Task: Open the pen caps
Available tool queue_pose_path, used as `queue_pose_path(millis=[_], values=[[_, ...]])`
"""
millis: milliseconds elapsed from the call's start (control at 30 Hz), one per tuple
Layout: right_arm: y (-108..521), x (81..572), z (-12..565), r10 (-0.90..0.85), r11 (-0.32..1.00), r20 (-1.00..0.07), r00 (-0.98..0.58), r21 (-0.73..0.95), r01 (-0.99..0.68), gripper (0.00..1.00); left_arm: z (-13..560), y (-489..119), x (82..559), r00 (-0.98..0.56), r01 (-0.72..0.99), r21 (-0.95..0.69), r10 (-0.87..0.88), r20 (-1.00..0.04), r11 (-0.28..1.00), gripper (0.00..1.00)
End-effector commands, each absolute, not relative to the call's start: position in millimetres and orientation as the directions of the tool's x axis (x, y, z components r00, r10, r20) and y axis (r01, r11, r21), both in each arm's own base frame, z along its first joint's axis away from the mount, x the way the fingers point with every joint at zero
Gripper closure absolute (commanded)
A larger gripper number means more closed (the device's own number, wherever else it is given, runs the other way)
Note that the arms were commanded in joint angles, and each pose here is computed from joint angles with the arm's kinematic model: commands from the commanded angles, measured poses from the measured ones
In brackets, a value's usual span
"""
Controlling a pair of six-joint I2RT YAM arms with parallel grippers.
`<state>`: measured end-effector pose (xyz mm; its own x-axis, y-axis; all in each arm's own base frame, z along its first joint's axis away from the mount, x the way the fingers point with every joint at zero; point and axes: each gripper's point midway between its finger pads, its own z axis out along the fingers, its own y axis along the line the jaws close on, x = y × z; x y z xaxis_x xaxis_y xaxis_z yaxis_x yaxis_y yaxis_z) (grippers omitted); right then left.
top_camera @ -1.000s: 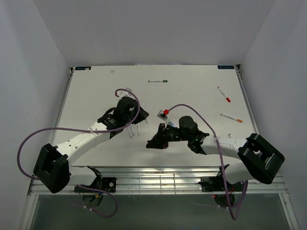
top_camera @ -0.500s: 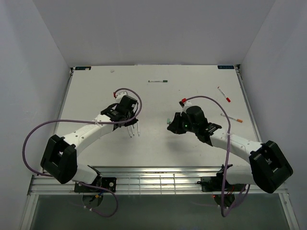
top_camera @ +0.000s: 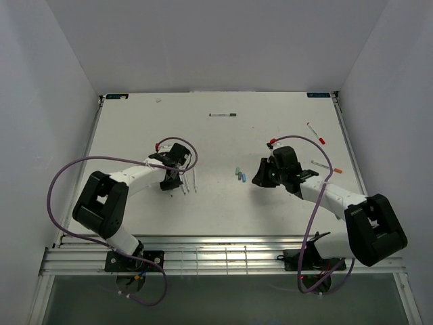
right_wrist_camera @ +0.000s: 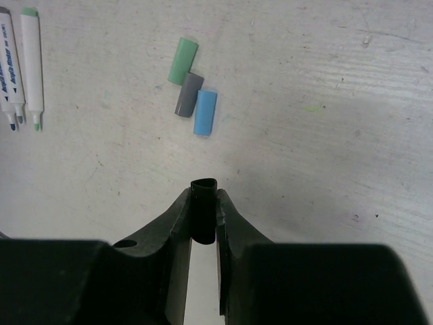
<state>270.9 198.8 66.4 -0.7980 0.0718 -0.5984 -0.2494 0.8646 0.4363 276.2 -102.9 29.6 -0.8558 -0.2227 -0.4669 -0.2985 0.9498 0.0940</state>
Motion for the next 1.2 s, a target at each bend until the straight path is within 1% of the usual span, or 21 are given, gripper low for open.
queue_pose_path(millis=[0,200,267,300,367,533,633,833,1000,1167], values=[[199.6,280.6,73.8,0.054,0.861,-0.616,-0.786,0.428,-0.276,0.92,25.3,-101.8,285.1,-0.849,-0.287,0.094,-0.208,-0.485,0.953,0.94],[196.6,288.2,63.6,0.057,0.868,-0.594,-0.802,0.426,-0.254,0.92,21.2,-112.4,294.2,-0.856,-0.273,0.062,-0.213,-0.472,0.960,0.89],[195.9,290.2,57.1,0.058,0.873,-0.578,-0.814,0.425,-0.239,0.92,18.8,-115.7,294.5,-0.858,-0.271,0.049,-0.218,-0.465,0.961,0.86],[200.6,298.7,63.0,0.068,0.866,-0.598,-0.799,0.433,-0.250,0.92,17.6,-116.2,293.7,-0.860,-0.269,0.046,-0.218,-0.462,0.962,0.84],[203.0,303.2,57.2,0.065,0.867,-0.586,-0.808,0.434,-0.246,0.92,14.9,-117.1,292.9,-0.860,-0.270,0.041,-0.222,-0.459,0.962,0.80],[212.5,317.2,53.3,0.065,0.859,-0.582,-0.810,0.446,-0.252,0.87,10.5,-116.9,288.9,-0.865,-0.270,0.038,-0.226,-0.449,0.962,0.74],[214.6,321.6,45.8,0.065,0.860,-0.572,-0.818,0.448,-0.244,0.81,9.5,-116.8,286.4,-0.867,-0.270,0.035,-0.227,-0.443,0.962,0.71],[216.2,325.7,34.2,0.068,0.864,-0.556,-0.829,0.448,-0.229,0.76,9.6,-116.8,283.8,-0.863,-0.279,0.022,-0.241,-0.445,0.960,0.62],[215.5,327.9,31.9,0.072,0.868,-0.556,-0.828,0.444,-0.223,0.73,11.7,-114.8,282.3,-0.857,-0.284,0.019,-0.245,-0.453,0.959,0.61],[217.3,328.1,31.3,0.069,0.864,-0.552,-0.831,0.450,-0.227,0.65,25.1,-115.5,285.7,-0.840,-0.287,-0.003,-0.254,-0.480,0.958,0.60]])
